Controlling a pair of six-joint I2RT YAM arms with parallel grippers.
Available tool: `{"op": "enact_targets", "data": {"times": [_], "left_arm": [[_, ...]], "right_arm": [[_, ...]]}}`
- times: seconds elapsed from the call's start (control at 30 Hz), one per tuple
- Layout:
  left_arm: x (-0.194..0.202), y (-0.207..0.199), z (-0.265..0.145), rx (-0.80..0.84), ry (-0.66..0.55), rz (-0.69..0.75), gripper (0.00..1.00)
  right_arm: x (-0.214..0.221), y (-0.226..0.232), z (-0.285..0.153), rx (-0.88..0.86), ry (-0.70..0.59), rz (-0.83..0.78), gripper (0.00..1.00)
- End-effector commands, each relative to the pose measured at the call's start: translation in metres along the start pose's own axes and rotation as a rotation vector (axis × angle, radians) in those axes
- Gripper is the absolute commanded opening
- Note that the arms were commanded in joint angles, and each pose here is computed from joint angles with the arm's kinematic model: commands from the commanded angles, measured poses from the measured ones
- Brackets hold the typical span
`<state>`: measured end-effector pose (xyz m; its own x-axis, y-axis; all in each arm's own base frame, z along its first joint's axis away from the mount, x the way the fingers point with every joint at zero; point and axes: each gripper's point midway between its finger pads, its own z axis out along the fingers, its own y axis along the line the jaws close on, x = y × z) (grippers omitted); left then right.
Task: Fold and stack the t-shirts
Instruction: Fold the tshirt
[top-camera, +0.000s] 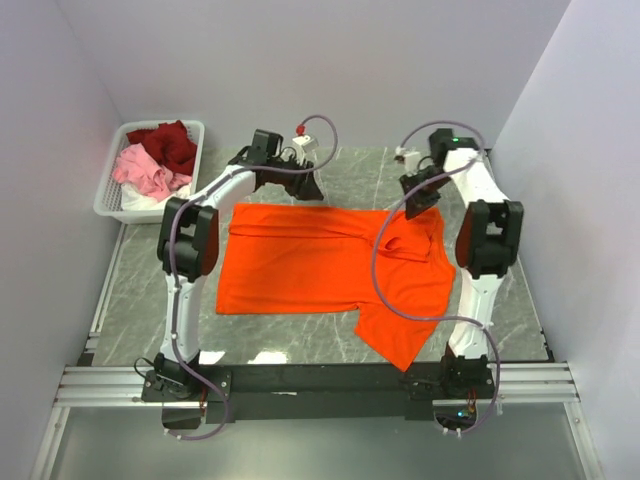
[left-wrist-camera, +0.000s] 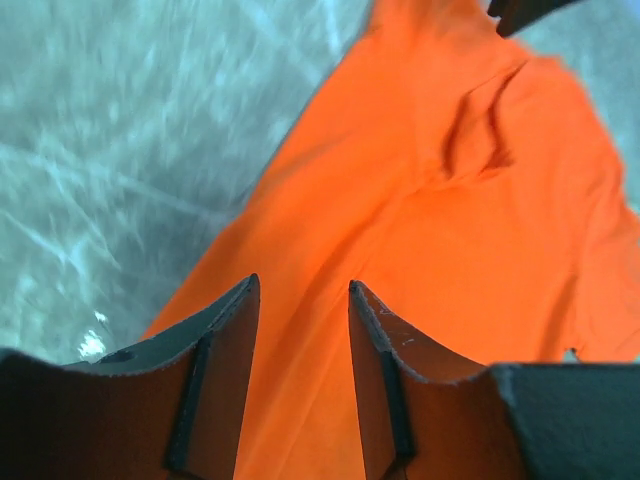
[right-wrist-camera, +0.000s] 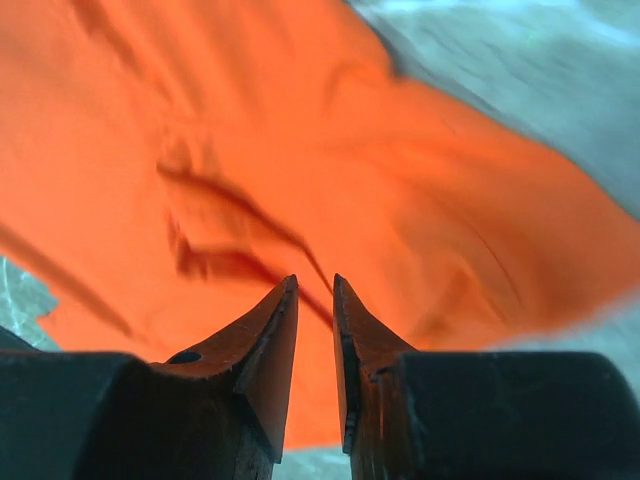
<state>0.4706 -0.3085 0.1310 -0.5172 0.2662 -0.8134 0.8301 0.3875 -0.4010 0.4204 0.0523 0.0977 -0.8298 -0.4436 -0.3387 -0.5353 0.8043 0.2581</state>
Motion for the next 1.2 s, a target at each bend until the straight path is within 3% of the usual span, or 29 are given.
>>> {"op": "enact_targets", "data": {"times": [0.0,0.37,0.63,0.93,1.17], "left_arm": [[0.046,0.005,0.013,-0.039,0.168,-0.091,0.47],[0.084,0.011,0.023,-0.09,0.285,-0.173,0.47],[0.097,-0.018,0.012,-0.036,0.329,-0.131,0.42],[0.098,-0.046,0.0,-0.052,0.324,-0.036,0.41],[0.083,-0.031,-0.007,-0.203,0.264,0.008,0.45]], "right_arm": [[-0.006,0.0,0.03,0.023,0.04,0.008,0.28],[0.032,0.013,0.051,0.011,0.17,-0.008,0.26],[0.054,0.04,0.043,-0.064,0.221,-0.023,0.24],[0.067,0.045,0.04,-0.066,0.244,-0.02,0.25],[0.085,0.035,0.04,-0.002,0.289,-0.024,0.24]]}}
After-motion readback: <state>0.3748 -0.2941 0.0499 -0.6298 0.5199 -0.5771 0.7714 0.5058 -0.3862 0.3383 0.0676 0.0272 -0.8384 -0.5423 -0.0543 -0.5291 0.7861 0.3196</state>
